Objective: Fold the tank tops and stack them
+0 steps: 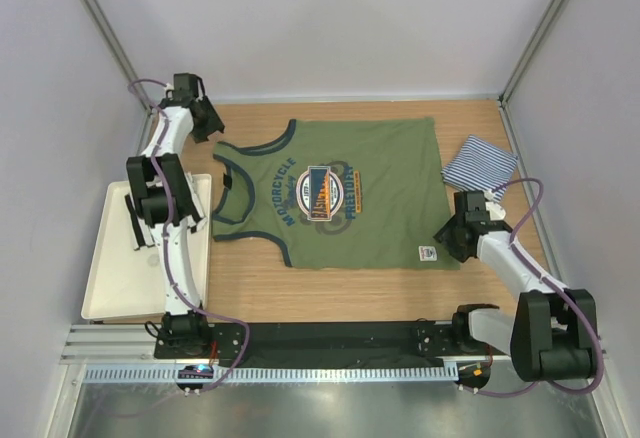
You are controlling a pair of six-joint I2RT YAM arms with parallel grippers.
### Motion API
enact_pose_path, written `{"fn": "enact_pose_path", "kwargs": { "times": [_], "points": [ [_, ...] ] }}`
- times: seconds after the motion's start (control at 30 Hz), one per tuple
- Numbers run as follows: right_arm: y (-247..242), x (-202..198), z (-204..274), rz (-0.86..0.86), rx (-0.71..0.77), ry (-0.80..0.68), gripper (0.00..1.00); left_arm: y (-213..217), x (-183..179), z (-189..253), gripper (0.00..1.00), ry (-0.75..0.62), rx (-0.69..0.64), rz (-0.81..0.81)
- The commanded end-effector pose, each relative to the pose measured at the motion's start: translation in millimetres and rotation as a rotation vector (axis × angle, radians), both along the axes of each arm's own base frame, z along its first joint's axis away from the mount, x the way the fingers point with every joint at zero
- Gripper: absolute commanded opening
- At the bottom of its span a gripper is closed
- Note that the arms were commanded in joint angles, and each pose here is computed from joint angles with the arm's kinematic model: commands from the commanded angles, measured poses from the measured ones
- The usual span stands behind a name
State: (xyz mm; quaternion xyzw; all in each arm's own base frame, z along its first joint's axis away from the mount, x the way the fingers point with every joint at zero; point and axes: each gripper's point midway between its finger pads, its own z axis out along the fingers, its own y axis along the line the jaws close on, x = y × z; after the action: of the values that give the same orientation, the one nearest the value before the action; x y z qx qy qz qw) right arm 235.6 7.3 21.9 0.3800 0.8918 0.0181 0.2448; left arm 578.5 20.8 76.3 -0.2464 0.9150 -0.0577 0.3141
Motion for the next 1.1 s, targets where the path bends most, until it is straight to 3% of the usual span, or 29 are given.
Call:
{"fn": "enact_pose_path", "kwargs": {
  "times": [0.0,0.1,0.13,0.2,0.23,0.27,0.37,0.4,0.53,0.63,0.73,0.87,0.97,1.07],
  "points": [
    [-12.4,-2.9,11.9,-0.068,-0.051,-0.035,0.5,-17.3,14.8,17.6,0.56,-0.065,-0.093,-0.043],
    [-15.1,0.0,23.1,-0.085,-0.058,-0.063,0.5,-29.6,8.9,40.5,0.68,-0.102,-0.081,-0.058],
    [-15.5,0.6,25.9,-0.092,-0.058,-0.069,0.5,-32.2,0.4,37.8,0.77,-0.092,-0.065,-0.053],
    [-16.9,1.5,30.9,-0.102,-0.062,-0.086,0.5,-28.9,-3.9,76.0,0.88,-0.177,0.004,-0.023],
    [-17.6,0.6,31.3,-0.109,-0.063,-0.086,0.49,-26.8,-13.0,74.3,0.99,-0.165,0.018,-0.007],
    [-18.5,-0.2,31.7,-0.114,-0.068,-0.086,0.49,-42.2,-18.8,104.1,0.99,-0.222,0.014,-0.018],
    [-24.9,-7.1,32.1,-0.156,-0.09,-0.073,0.44,-39.1,-36.1,128.9,1.0,-0.291,-0.006,0.059],
    [-27.2,-10.6,33.3,-0.172,-0.097,-0.071,0.42,-35.9,-46.7,161.7,1.0,-0.366,-0.018,0.097],
    [-34.2,-9.7,39.3,-0.222,-0.11,-0.111,0.42,-25.7,-92.5,195.8,1.0,-0.503,-0.024,0.177],
    [-33.8,-6.2,41.1,-0.238,-0.095,-0.12,0.48,-20.2,-126.0,217.4,1.0,-0.548,0.064,0.209],
    [-33.7,-1.6,42.3,-0.238,-0.09,-0.122,0.47,-41.5,-161.3,230.3,1.0,-0.532,0.129,0.166],
    [-27.8,3.8,35.9,-0.201,-0.07,-0.097,0.44,-80.0,-198.9,217.3,1.0,-0.511,0.148,0.072],
    [-24.8,2.6,32.8,-0.172,-0.064,-0.073,0.41,-82.7,-224.9,203.1,1.0,-0.47,0.176,0.033],
    [-33.4,1.0,33.0,-0.205,-0.073,-0.088,0.39,-60.1,-245.3,181.1,1.0,-0.491,0.172,0.171]
  ]
}}
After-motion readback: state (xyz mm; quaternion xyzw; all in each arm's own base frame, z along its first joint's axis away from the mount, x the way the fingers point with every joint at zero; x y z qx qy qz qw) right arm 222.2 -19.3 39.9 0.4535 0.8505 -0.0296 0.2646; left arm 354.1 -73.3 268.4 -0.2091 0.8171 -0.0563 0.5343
